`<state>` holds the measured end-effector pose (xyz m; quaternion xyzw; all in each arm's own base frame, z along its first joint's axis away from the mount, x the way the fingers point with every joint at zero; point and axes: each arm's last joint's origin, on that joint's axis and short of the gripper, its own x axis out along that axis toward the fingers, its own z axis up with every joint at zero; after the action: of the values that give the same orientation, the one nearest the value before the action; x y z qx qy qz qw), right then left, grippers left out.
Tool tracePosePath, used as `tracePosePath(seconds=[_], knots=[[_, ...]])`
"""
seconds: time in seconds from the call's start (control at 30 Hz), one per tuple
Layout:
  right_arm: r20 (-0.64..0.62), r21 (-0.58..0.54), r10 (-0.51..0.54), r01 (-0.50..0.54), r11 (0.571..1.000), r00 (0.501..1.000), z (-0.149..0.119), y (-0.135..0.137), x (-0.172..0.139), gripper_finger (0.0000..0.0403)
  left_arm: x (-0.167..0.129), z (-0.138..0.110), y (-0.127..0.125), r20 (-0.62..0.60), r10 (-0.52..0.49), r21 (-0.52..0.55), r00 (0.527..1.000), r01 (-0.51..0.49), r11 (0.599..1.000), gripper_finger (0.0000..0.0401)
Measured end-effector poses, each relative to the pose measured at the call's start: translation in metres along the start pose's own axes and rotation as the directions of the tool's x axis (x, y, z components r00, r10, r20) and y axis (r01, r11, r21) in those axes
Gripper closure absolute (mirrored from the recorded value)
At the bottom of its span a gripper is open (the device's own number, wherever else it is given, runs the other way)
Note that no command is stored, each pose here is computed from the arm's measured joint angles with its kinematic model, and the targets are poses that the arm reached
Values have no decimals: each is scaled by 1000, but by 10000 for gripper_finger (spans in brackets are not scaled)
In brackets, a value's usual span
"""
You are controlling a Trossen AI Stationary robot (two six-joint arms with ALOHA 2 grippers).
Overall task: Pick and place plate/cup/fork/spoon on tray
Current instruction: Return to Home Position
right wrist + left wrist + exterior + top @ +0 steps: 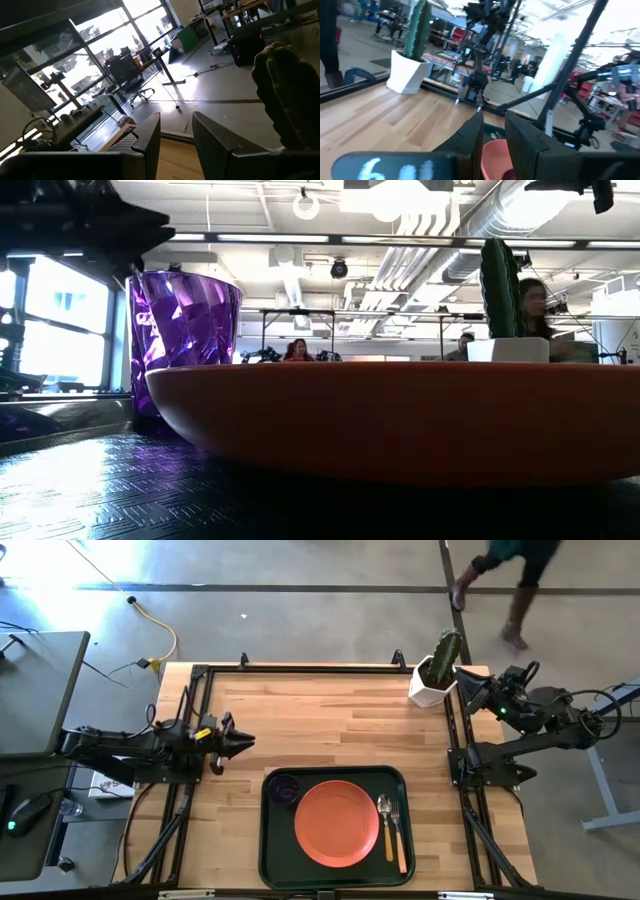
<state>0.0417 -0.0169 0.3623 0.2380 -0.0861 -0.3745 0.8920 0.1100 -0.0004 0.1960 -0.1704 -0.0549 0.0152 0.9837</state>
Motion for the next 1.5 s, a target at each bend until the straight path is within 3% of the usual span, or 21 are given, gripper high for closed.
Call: tracePosePath(seconds=[0.27, 0.6, 0.73, 0.9, 1.23, 1.5], knots=[[-3, 23, 5, -5, 1000, 1000, 0, 0, 0, 300, -7, -17, 5, -14, -33, 13, 999, 33, 999, 330], [-50, 17, 71, -70, 997, 996, -2, 2, 0, 300, -9, -15, 5, 9, -33, 163, 999, 31, 986, 330], [-81, -40, 82, -85, 996, 993, -5, 1, 0, 300, -9, -14, 6, 10, -26, 234, 1000, 23, 972, 330], [-159, -119, 127, -146, 982, 979, -10, 0, -1, 300, -9, -14, 6, 10, -25, 218, 1000, 22, 976, 330], [-273, -204, 281, -341, 918, 920, -11, -12, -13, 300, -9, -14, 6, 10, -26, 192, 1000, 23, 981, 330], [-266, -149, 471, -519, 842, 841, -3, -38, -37, 300, -9, -14, 6, 10, -26, 192, 1000, 23, 981, 330]])
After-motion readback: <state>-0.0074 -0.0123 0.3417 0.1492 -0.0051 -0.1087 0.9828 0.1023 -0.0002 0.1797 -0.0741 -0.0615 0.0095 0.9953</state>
